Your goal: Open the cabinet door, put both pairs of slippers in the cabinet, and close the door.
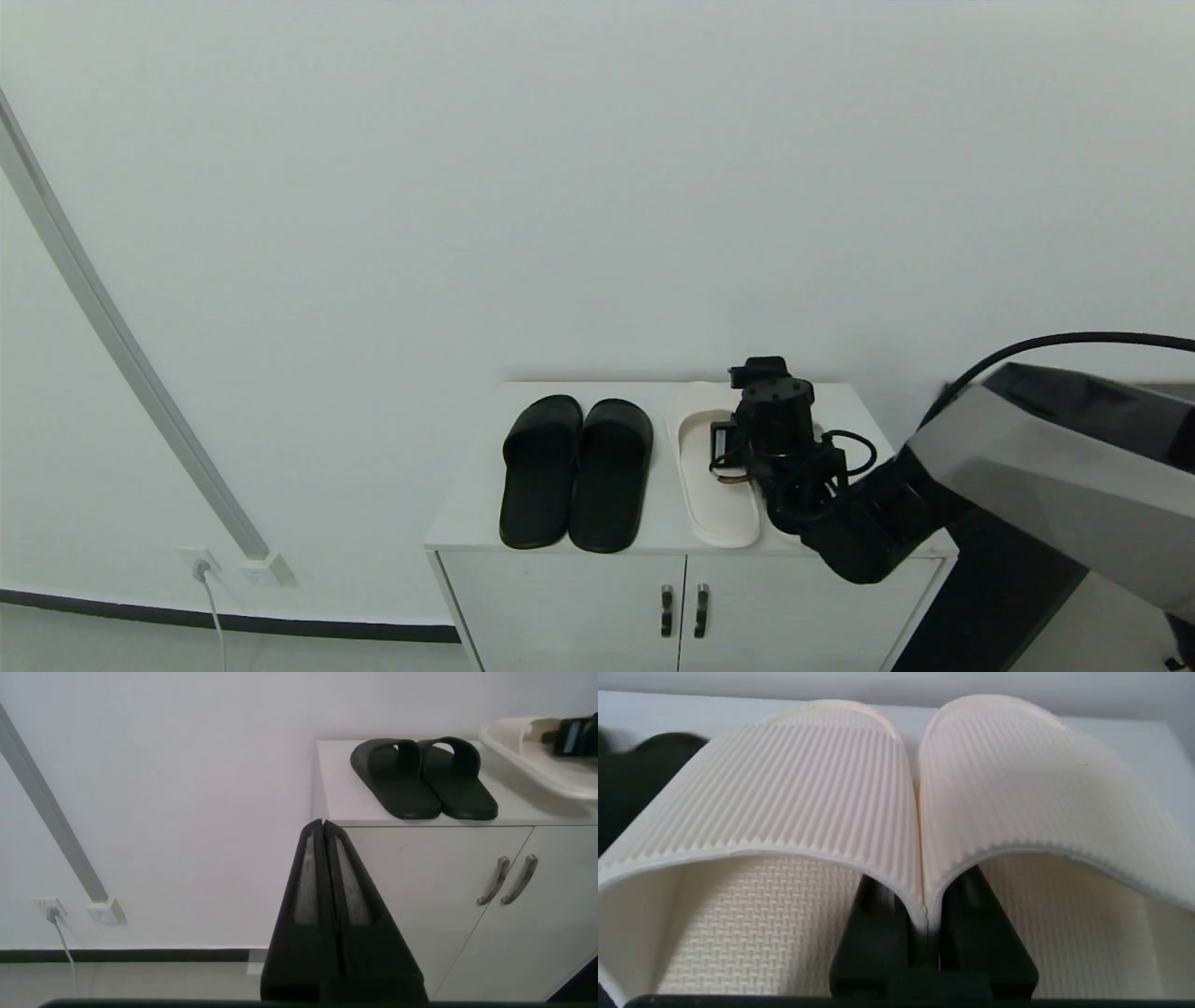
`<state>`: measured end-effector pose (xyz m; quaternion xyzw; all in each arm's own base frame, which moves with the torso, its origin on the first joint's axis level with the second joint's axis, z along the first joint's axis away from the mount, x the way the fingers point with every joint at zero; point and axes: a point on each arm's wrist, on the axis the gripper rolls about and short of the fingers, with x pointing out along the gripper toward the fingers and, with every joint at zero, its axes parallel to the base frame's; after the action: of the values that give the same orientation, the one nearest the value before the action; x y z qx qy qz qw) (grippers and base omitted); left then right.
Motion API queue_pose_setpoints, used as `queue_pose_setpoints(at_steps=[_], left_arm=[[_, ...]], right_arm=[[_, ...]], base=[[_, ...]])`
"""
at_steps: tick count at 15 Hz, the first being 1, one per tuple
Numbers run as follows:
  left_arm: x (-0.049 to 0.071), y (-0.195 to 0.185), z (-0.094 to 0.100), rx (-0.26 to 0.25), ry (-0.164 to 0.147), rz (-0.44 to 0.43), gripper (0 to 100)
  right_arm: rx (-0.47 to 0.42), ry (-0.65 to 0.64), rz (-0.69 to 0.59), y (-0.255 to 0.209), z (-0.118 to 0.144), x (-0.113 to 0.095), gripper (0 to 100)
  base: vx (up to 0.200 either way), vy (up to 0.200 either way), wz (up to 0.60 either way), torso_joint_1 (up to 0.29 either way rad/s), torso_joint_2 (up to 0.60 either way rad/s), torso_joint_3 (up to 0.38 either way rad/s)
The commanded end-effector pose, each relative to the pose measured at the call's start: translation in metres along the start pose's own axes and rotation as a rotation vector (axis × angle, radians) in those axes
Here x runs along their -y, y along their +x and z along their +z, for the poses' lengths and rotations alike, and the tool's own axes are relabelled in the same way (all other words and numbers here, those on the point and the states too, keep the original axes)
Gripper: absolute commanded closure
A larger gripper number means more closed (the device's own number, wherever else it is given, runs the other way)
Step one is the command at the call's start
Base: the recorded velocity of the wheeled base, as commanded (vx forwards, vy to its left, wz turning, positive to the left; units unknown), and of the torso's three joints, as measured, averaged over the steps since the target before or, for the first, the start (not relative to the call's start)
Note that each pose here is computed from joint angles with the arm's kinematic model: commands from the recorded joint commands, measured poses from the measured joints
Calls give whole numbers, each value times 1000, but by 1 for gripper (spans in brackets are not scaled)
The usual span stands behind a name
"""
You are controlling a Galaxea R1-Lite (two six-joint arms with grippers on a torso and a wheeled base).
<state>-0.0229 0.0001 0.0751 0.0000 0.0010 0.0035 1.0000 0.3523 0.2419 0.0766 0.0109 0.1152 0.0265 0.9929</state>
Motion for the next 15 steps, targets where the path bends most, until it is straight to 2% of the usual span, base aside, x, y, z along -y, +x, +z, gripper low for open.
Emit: queue_pose_setpoints(at_steps=[1,5,8,11,15], left_arm=[[0,0,0,-1,0,1,100],[0,0,0,-1,2,1,100],[0,0,0,-1,2,1,100],[0,0,0,-1,0,2,100],[0,0,0,-1,0,1,100]], right_arm=[[67,-33,160,-71,40,16,100],[33,-59,513,-159,47,49,100],[19,-92,564,-189,51,63,100],[-62,-120,648,-201,47,67,100],[-91,-124,693,-203,41,68,100]], base=[[0,0,0,0,0,0],[0,0,0,0,0,0],[0,0,0,0,0,0],[0,0,0,0,0,0],[0,0,0,0,0,0]])
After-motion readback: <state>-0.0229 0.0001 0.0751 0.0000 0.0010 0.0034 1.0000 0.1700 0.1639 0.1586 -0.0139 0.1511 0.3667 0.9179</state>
